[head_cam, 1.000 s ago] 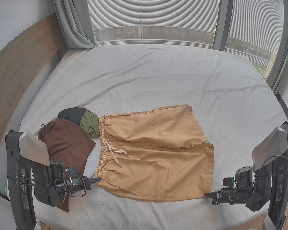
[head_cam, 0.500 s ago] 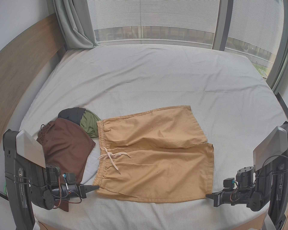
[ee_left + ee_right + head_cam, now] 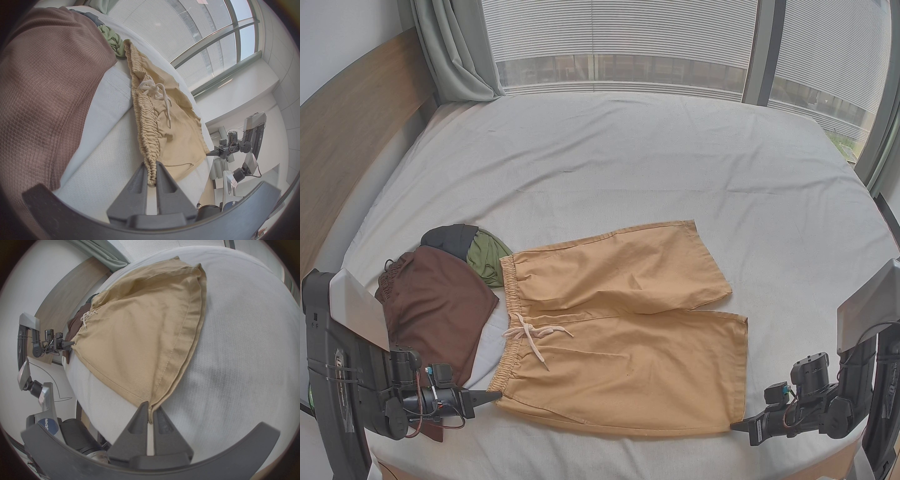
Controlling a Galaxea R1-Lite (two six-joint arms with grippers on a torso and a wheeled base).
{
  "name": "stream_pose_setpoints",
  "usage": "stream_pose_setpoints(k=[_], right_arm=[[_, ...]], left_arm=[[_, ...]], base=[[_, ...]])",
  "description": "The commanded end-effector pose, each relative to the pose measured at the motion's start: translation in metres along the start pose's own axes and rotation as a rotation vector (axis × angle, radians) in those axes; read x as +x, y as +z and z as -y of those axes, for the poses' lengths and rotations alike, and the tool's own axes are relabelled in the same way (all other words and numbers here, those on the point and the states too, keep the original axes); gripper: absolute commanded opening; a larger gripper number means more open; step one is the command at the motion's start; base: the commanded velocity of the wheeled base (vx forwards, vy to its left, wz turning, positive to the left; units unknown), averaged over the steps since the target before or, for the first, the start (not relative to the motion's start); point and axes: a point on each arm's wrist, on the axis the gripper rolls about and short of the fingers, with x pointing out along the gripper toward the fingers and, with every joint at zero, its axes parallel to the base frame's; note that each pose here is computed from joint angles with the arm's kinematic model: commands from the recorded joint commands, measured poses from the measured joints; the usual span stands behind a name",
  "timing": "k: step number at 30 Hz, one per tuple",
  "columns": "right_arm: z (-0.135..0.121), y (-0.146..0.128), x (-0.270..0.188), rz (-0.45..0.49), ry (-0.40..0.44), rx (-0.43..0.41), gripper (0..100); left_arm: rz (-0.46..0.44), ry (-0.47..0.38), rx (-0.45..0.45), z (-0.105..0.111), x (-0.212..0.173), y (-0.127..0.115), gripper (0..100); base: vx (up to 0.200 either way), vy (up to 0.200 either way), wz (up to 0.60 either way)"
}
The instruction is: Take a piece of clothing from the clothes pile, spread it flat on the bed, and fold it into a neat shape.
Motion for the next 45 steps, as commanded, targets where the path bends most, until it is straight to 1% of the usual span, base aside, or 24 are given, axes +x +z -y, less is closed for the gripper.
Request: stream_pose_setpoints(k=[1,9,13,15,21,25,32,36,37,40,41,42,43,45], right_arm=[[-0.007,0.005,-0.014,0.033,0.017,-0.026,0],[-0.007,0.005,-0.013,0.038,0.018,-0.03,0],[-0.007,0.005,-0.013,0.038,0.019,-0.034,0],[-0.007,0.005,-0.014,0.036,0.017,-0.05,0],[-0.009,0.002,-0.018,0.001,0.018,-0.059,0],[-0.011,0.002,-0.02,-0.006,0.02,-0.068,0],[-0.01,0.004,-0.021,0.014,0.031,-0.072,0],[-0.01,0.01,-0.02,0.07,0.046,-0.088,0],[-0.011,0.016,-0.02,0.122,0.05,-0.105,0],[-0.012,0.025,-0.021,0.21,0.053,-0.117,0],[-0.012,0.026,-0.021,0.218,0.054,-0.118,0],[-0.013,0.03,-0.022,0.255,0.058,-0.115,0],[-0.013,0.03,-0.022,0.255,0.058,-0.115,0],[-0.014,0.035,-0.023,0.302,0.064,-0.117,0]], left_arm=[[-0.006,0.0,0.002,0.002,-0.002,-0.002,0],[-0.033,-0.039,0.021,0.005,-0.011,-0.01,0],[-0.045,-0.034,0.031,0.007,-0.016,-0.015,0],[-0.052,-0.032,0.039,0.008,-0.018,-0.017,0],[-0.075,-0.023,0.057,0.012,-0.026,-0.025,0],[-0.089,-0.017,0.066,0.013,-0.031,-0.03,0],[-0.078,-0.036,0.077,0.012,-0.029,-0.027,0],[-0.055,-0.047,0.086,0.01,-0.024,-0.019,0],[-0.027,-0.048,0.082,0.012,-0.024,-0.011,0],[0.017,-0.064,0.051,0.018,-0.022,0.004,0],[0.019,-0.066,0.05,0.019,-0.022,0.005,0],[0.041,-0.073,0.039,0.023,-0.024,0.012,0],[0.05,-0.084,0.037,0.026,-0.023,0.017,0],[0.068,-0.098,0.042,0.031,-0.022,0.024,0]], base=[[0.0,0.0,0.0],[0.0,0.0,0.0],[0.0,0.0,0.0],[0.0,0.0,0.0],[0.0,0.0,0.0],[0.0,0.0,0.0],[0.0,0.0,0.0],[0.0,0.0,0.0],[0.0,0.0,0.0],[0.0,0.0,0.0],[0.0,0.0,0.0],[0.0,0.0,0.0],[0.0,0.0,0.0],[0.0,0.0,0.0]])
